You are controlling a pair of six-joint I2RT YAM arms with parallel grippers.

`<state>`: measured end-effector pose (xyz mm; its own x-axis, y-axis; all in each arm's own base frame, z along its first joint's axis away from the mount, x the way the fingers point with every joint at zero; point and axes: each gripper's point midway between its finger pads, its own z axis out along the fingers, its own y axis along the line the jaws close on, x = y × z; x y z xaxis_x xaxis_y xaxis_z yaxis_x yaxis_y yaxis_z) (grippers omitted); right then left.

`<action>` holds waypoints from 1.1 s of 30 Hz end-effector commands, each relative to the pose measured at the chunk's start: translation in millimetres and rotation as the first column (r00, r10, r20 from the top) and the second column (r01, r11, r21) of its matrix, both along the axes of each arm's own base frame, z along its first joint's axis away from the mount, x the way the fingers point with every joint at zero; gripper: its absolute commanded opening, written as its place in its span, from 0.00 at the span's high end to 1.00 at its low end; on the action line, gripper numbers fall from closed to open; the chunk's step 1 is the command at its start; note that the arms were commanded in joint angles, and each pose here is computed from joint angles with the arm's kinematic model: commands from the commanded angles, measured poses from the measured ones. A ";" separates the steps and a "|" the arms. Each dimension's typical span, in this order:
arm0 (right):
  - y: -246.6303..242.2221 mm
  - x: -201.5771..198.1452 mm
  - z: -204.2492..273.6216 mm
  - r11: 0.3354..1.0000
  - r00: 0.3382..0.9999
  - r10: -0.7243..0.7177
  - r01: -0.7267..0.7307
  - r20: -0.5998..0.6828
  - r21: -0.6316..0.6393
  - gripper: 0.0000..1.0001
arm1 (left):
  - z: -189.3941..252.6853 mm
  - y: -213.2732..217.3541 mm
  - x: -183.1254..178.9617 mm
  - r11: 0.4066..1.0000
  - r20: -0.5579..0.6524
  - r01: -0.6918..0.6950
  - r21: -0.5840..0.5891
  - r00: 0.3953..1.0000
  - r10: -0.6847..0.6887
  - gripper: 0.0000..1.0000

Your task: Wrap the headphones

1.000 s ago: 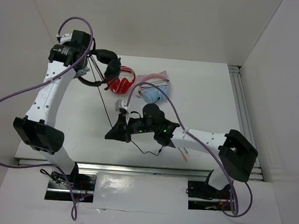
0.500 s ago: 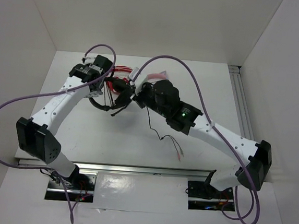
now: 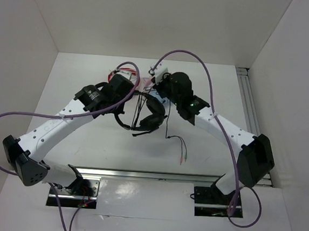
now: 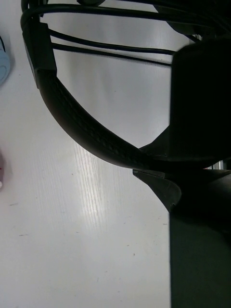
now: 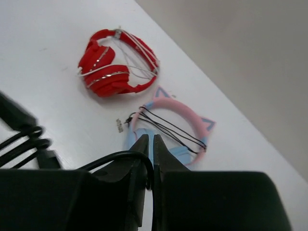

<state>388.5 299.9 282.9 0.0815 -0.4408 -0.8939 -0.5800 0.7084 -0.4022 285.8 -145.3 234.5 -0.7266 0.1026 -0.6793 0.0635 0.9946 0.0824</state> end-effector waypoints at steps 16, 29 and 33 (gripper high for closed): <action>116.4 -77.3 -48.0 0.450 0.574 0.811 -0.495 -0.108 0.743 0.63 | 79.8 20.6 -29.5 0.999 0.087 -0.011 -0.033 0.996 0.014 1.00; 137.2 -105.3 -121.6 0.392 0.508 0.847 -0.397 -0.157 0.830 0.74 | 164.8 73.2 -21.2 0.944 0.262 -0.218 -0.249 0.923 0.283 1.00; 135.5 -114.1 -144.4 0.431 0.532 0.822 -0.349 -0.202 0.832 1.00 | 185.1 87.0 -17.6 0.904 0.305 -0.262 -0.337 0.878 0.368 1.00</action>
<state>283.3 434.0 115.2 -0.6040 0.0945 -0.7913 -0.7930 0.0274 0.6086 264.7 -64.7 384.7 -0.5283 -0.1806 -0.8296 -0.1927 0.9771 -0.0900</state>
